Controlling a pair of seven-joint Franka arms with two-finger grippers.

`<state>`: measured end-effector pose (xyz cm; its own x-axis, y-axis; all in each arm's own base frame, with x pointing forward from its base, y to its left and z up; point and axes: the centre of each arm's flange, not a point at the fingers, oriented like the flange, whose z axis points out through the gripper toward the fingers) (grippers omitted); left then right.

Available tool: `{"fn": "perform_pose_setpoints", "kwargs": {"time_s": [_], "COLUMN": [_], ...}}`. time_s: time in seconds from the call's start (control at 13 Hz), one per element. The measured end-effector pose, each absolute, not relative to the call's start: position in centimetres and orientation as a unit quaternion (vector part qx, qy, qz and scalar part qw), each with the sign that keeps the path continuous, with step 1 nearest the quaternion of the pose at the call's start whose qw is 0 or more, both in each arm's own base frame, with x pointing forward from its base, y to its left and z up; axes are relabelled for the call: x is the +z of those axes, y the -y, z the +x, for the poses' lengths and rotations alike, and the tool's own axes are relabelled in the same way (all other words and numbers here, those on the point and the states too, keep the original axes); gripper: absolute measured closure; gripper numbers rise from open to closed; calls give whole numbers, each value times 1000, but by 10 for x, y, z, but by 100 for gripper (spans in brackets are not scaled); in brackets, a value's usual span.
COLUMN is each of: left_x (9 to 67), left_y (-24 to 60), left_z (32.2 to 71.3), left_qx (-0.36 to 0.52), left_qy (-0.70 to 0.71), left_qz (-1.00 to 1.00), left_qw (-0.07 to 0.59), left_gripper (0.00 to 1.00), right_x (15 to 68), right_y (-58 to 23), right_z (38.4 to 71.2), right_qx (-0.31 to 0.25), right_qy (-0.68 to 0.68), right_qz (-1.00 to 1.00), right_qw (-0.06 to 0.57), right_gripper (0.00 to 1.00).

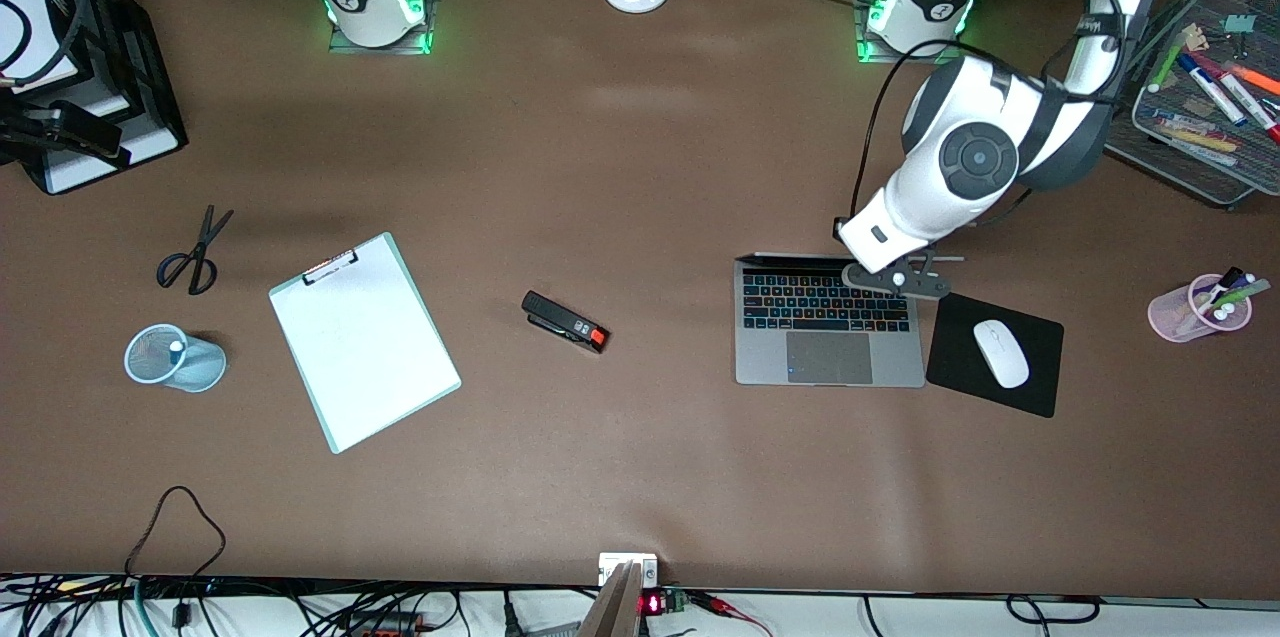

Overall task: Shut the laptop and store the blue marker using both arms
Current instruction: 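Reach the left gripper toward the open laptop lid, then push the laptop lid down shut with the left gripper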

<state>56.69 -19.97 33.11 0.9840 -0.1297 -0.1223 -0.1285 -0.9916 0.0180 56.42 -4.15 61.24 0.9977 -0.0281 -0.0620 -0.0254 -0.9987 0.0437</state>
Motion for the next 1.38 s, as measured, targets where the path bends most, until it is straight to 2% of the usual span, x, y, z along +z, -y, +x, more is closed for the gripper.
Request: {"fn": "perform_pose_setpoints", "kwargs": {"time_s": [0.77, 0.92, 1.38], "left_x": [263, 243, 198], "left_y": [207, 209, 207], "left_z": [629, 633, 635], "left_qx": [-23, -19, -8], "left_qy": [73, 74, 123], "left_qz": [997, 997, 992], "left_qw": [19, 24, -15], "left_gripper": [99, 99, 99], "right_x": [613, 613, 612], "right_y": [42, 42, 42], "right_z": [564, 565, 566], "right_qx": [-30, -30, -27], "right_qy": [13, 14, 16], "right_qz": [999, 999, 999], "right_qw": [22, 22, 22], "right_gripper": [0, 0, 0]}}
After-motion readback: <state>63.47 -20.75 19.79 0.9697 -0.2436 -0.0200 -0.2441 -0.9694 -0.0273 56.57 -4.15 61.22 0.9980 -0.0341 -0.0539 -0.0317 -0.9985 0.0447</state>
